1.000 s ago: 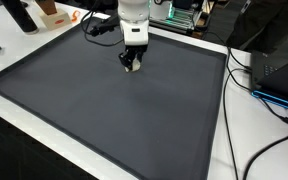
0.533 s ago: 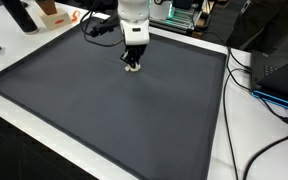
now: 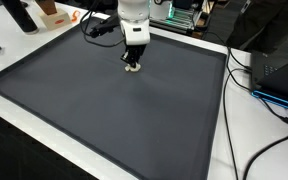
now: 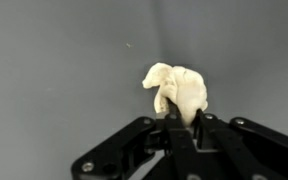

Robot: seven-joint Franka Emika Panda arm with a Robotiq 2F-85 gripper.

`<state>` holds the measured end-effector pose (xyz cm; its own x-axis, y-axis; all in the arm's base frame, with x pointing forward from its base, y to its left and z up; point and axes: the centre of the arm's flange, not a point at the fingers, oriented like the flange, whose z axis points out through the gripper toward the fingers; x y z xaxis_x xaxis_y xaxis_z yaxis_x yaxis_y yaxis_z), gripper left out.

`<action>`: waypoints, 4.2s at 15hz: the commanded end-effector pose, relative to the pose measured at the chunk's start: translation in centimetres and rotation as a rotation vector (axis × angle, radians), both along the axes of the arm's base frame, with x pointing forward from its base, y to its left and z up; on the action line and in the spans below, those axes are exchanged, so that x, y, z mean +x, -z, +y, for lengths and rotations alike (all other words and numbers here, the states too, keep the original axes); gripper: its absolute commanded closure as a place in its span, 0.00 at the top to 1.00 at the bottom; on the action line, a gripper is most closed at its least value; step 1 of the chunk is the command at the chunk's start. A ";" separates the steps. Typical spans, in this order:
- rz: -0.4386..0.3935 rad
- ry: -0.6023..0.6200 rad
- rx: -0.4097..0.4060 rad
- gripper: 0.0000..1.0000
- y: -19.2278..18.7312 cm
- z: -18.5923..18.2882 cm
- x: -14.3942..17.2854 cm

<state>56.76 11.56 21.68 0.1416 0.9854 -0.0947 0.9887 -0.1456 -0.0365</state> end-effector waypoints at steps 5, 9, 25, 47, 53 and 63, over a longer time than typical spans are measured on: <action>-0.005 0.004 -0.003 0.52 0.4 -0.5 -0.3; -0.006 0.004 -0.006 0.83 0.3 -0.4 -0.3; -0.084 0.321 0.139 1.00 -6.4 0.7 0.0; 0.118 1.390 0.852 1.00 -0.7 -16.0 -3.4; 0.264 1.522 0.915 1.00 3.5 -17.7 -5.1; 0.478 1.624 0.948 1.00 6.1 -18.5 -6.3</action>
